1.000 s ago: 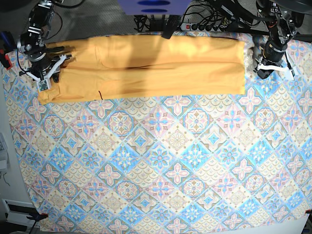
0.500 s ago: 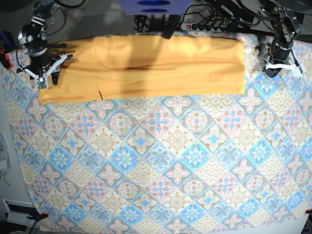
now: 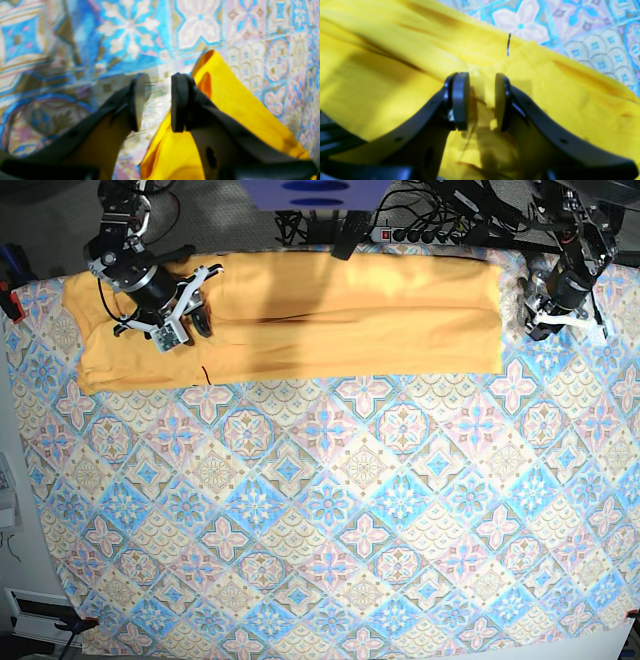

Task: Fold the T-shirt properly
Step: 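Move the left gripper to the shirt's end and grasp it, then pull the gripped shirt end outward with the left gripper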

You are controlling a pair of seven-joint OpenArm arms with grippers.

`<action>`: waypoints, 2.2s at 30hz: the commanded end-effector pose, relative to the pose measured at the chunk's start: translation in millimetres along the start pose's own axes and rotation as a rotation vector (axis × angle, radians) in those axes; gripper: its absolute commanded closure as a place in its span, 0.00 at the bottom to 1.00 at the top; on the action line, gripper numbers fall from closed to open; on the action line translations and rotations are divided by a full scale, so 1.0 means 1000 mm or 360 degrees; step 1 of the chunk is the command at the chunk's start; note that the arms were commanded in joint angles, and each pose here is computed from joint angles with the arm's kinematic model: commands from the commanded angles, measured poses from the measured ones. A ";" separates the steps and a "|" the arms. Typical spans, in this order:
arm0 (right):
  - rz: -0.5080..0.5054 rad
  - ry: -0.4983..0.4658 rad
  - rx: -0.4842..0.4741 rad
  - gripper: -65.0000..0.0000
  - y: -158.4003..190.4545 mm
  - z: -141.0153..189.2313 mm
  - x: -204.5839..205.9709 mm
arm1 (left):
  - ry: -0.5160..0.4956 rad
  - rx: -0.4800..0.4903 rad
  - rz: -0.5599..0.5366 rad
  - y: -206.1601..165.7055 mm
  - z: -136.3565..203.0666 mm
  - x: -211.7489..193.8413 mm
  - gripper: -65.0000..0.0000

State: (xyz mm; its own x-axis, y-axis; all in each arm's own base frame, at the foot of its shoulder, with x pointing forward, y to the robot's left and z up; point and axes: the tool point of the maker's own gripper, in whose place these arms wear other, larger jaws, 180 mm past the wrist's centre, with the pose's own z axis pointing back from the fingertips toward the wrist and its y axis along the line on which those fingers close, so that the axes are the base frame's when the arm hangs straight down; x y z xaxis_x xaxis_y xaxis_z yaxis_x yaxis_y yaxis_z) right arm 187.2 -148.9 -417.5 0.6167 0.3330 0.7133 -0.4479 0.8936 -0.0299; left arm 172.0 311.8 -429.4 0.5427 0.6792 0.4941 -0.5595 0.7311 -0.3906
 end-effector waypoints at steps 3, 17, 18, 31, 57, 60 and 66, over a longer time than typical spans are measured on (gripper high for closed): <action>0.0005 -0.0056 -0.0009 0.74 -0.003 0.002 0.009 | 0.0024 -0.0032 -0.0032 -0.006 0.002 0.005 0.71; -0.0027 -0.0023 0.0006 0.74 -0.001 -0.001 -0.001 | 0.0180 -0.0216 -0.0295 -0.033 -0.001 -0.012 0.60; -0.0030 -0.0020 0.0008 0.74 -0.001 -0.002 -0.002 | 0.0180 -0.0216 -0.0295 -0.033 -0.001 -0.012 0.54; -0.0027 -0.0056 -0.0003 0.74 -0.007 -0.007 0.007 | 0.0231 -0.0216 -0.0305 -0.033 0.000 -0.017 0.27; -0.0048 -0.0036 0.0004 0.74 -0.008 -0.012 0.002 | 0.0393 -0.0294 -0.0347 -0.053 -0.024 -0.042 0.27; -0.0048 -0.0036 0.0001 0.74 -0.008 -0.012 0.002 | 0.0388 -0.0306 -0.0342 -0.058 -0.028 -0.038 0.27; -0.0048 -0.0033 0.0001 0.74 -0.008 -0.012 0.002 | 0.0460 -0.0269 -0.0271 -0.046 -0.037 -0.051 0.27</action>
State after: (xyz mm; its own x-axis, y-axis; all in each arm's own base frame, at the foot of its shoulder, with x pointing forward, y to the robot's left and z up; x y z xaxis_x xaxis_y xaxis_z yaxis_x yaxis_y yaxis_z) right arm 193.0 -151.5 -433.5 0.6448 0.3071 0.6999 -0.4296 0.9030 -0.0005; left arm 196.0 243.7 -462.7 0.7769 0.5303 0.3394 -0.3421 0.8081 -0.4796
